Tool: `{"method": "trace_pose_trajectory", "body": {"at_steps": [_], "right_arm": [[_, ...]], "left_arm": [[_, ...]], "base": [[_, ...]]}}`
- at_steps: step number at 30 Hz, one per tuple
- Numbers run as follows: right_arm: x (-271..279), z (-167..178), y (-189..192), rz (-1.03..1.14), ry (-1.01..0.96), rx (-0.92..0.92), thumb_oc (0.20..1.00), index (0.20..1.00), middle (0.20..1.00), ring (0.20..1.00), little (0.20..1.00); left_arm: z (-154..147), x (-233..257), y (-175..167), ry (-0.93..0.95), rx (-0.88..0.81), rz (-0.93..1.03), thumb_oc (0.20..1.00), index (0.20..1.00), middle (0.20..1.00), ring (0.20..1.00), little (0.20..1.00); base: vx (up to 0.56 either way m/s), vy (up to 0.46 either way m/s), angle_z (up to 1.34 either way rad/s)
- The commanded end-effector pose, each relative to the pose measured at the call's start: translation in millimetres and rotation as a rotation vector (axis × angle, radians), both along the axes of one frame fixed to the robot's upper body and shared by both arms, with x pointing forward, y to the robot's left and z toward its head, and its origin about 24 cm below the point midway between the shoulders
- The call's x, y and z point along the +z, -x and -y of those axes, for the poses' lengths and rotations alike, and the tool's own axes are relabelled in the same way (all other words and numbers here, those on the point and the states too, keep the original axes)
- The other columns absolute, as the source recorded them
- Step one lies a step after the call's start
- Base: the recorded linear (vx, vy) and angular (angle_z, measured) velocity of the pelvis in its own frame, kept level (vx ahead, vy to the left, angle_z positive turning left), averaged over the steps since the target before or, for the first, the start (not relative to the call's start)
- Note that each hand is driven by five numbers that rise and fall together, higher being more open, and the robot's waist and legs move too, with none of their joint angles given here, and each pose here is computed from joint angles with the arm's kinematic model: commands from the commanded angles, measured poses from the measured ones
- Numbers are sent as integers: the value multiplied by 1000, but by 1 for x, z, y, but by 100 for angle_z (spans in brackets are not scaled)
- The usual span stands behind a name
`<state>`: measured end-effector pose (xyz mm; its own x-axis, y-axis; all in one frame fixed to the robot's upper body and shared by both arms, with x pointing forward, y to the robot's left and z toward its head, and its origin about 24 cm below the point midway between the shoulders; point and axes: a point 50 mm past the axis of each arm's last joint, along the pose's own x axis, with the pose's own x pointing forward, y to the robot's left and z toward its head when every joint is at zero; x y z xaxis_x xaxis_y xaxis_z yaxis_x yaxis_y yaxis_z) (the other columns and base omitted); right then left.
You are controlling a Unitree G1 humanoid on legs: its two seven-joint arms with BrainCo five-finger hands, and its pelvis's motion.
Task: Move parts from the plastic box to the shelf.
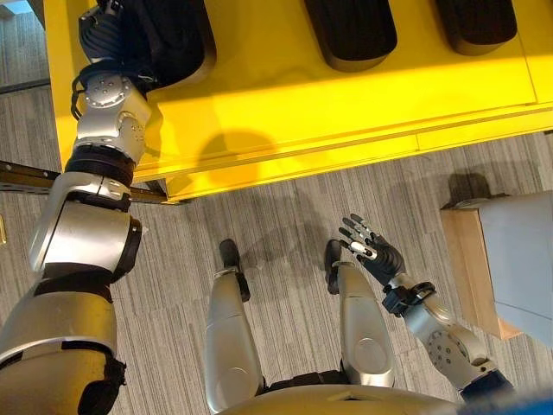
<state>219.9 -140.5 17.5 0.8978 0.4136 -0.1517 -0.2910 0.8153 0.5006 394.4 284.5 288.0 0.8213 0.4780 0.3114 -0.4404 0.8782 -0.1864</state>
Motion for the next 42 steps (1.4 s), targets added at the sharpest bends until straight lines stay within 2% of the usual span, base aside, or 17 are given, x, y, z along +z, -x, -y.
{"method": "trace_pose_trajectory", "body": {"at_steps": [1, 33, 34, 35, 36, 42], "right_arm": [[-6, 15, 11, -22, 19, -35, 1000, 1000, 1000, 1000, 1000], [-9, 20, 12, -39, 41, -40, 1000, 1000, 1000, 1000, 1000], [-10, 21, 12, -44, 40, -40, 1000, 1000, 1000, 1000, 1000], [-10, 21, 12, -44, 40, -40, 1000, 1000, 1000, 1000, 1000], [-10, 22, 12, -44, 42, -40, 1000, 1000, 1000, 1000, 1000], [-10, 25, 14, -47, 48, -41, 1000, 1000, 1000, 1000, 1000]], "left_arm": [[-7, 32, 6, 35, 32, 116, 200, 200, 200, 200, 200], [-13, 30, 7, 175, 37, 140, 200, 200, 200, 200, 200], [-13, 29, 7, 163, 38, 131, 467, 467, 467, 467, 467], [-14, 30, 7, 158, 39, 129, 862, 862, 862, 862, 862], [-15, 31, 8, 139, 44, 123, 1000, 1000, 1000, 1000, 1000], [-16, 32, 8, 123, 55, 114, 1000, 1000, 1000, 1000, 1000]], "base": [[0, 0, 0], [0, -1, -1], [0, 0, 0], [0, 0, 0], [0, 0, 0], [0, 0, 0]]}}
